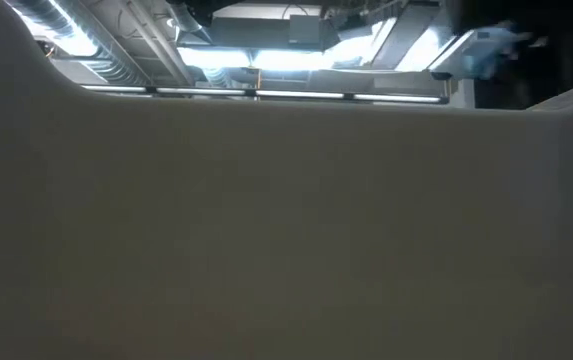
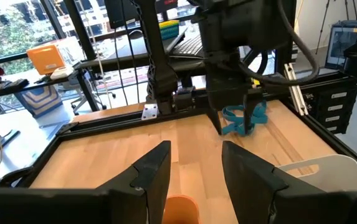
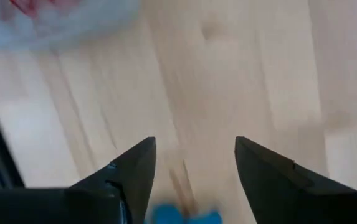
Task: Sort rubber bands into baskets
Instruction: Put the blue rubber band in the yellow bin
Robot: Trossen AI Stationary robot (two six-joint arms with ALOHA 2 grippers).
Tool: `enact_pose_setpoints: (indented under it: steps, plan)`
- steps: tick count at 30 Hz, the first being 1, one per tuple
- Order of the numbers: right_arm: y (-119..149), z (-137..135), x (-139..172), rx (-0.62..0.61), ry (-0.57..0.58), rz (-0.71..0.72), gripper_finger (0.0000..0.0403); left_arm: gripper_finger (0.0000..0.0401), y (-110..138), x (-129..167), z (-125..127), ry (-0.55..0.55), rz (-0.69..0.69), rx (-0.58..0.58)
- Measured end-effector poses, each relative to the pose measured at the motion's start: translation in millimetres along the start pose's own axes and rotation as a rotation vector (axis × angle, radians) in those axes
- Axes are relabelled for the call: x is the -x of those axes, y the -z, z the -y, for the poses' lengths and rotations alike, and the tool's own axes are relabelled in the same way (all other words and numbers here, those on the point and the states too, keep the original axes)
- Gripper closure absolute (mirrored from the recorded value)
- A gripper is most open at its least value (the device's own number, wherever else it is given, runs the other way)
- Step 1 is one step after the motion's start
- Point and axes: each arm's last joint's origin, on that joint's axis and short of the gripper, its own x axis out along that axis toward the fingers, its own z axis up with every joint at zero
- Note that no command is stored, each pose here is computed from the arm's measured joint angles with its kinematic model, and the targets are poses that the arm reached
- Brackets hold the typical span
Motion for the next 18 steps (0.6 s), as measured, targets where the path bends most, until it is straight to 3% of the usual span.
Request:
enact_pose_setpoints:
  steps: [8, 13, 18]
  plan:
    - [36, 0, -13, -0.157, 0.133, -0.147, 0.0185, 0.026, 0, 0, 0, 0.0, 0.0, 0.001]
    - [64, 4, -38, -0.362, 0.136, -0.296, 0.0185, 0.026, 0, 0, 0, 0.0, 0.0, 0.001]
    - [79, 6, -60, -0.509, 0.119, -0.29, 0.0185, 0.026, 0, 0, 0, 0.0, 0.002, 0.002]
